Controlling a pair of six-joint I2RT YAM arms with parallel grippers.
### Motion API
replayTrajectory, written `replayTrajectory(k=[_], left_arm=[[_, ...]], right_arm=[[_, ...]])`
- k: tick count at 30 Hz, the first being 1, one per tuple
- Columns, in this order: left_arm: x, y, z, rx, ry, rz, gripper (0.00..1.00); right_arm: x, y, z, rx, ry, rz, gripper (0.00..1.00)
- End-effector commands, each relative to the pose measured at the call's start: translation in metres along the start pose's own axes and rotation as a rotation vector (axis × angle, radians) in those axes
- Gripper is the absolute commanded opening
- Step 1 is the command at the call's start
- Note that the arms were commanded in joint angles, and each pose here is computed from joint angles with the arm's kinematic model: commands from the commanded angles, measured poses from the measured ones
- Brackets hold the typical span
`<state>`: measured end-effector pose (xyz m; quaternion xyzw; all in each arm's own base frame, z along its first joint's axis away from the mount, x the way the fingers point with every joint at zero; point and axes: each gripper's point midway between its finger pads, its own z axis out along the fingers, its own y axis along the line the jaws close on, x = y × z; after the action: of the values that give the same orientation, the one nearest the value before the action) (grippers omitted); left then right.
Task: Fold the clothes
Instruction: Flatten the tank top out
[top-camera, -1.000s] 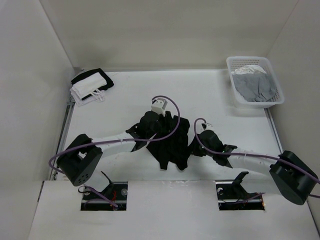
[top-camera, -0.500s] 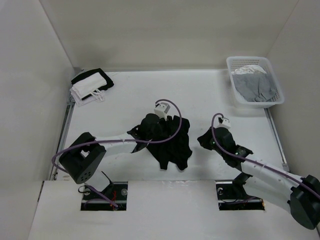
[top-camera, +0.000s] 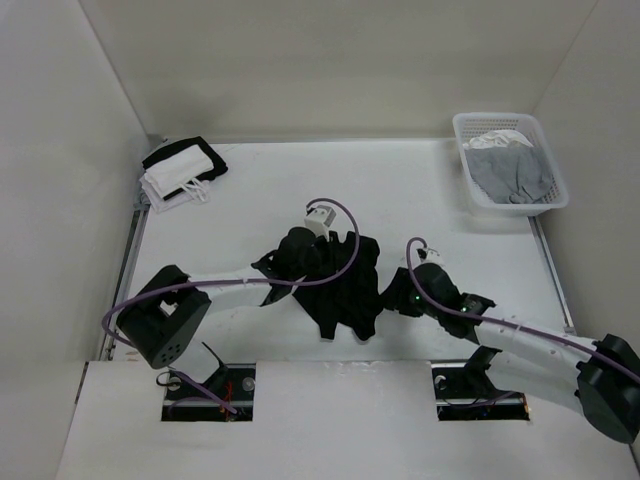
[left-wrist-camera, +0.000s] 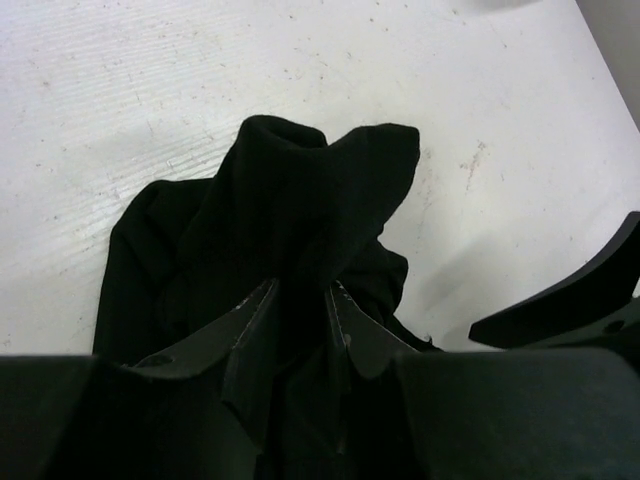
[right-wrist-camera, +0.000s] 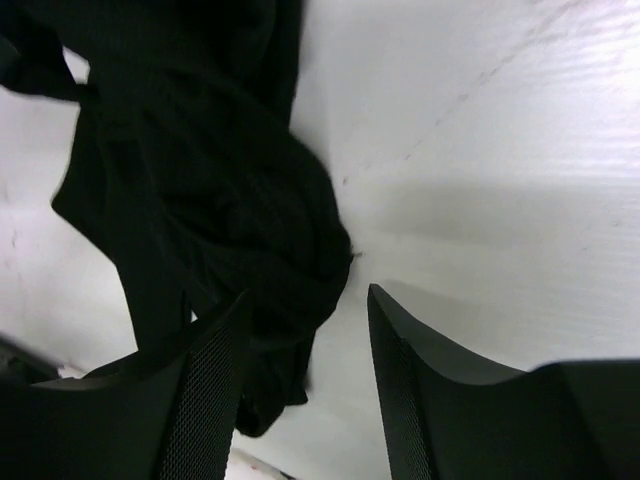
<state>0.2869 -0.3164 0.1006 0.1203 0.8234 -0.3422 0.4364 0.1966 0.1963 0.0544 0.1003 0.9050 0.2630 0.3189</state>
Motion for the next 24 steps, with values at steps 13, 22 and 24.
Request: replayTrajectory(k=[13,22,24], left_arm=[[-0.014,-0.003,-0.01,0.025,-0.049,-0.01,0.1],[-0.086,-0.018,-0.073,0.01,-0.246,-0.004,0.07],[-0.101,-0.022,-0.087,0.005,-0.294,-0.006,0.07]], right_arm=[[0.005,0.026,0.019,-0.118,0.028,0.066,0.09],[-0.14,0.077,-0.091,-0.175,-0.503,-0.029,0.01],[-0.169,0.095,-0.126,-0.219,-0.596,-0.041,0.01]])
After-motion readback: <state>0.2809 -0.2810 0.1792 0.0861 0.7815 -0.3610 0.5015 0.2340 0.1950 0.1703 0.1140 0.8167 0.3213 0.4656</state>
